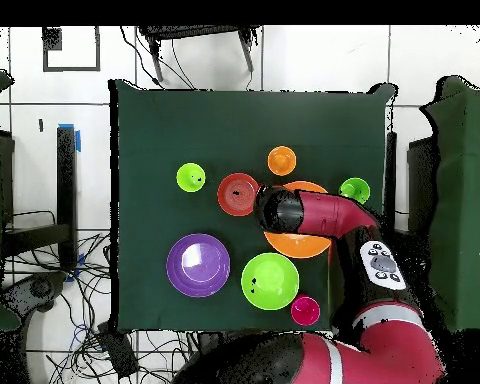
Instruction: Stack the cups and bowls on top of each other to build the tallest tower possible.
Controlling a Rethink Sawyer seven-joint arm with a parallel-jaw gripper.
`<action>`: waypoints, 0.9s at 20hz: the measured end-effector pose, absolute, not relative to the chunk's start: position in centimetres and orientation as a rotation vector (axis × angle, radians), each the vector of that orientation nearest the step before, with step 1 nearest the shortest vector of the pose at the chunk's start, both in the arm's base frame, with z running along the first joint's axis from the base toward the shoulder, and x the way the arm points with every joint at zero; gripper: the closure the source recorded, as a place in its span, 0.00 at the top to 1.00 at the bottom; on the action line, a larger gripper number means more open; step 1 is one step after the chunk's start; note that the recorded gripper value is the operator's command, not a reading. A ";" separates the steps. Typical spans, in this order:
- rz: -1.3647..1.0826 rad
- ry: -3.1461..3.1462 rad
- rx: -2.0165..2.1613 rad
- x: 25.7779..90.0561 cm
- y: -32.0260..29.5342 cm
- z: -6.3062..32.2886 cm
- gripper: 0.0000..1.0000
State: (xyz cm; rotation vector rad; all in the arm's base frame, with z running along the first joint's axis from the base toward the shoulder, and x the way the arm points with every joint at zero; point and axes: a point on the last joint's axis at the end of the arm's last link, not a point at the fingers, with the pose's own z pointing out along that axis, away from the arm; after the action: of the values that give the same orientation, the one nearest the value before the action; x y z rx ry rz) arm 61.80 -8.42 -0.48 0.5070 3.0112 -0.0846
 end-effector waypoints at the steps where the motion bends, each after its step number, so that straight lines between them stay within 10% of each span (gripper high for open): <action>1: -0.085 3.011 0.506 61.7 -8.5 -0.6 1.00; 18: -0.073 3.027 0.508 61.0 -8.1 -1.8 1.00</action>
State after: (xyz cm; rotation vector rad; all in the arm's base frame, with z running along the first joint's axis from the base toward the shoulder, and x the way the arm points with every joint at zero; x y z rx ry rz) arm 61.02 -8.14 -1.78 0.5084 3.0275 -0.0734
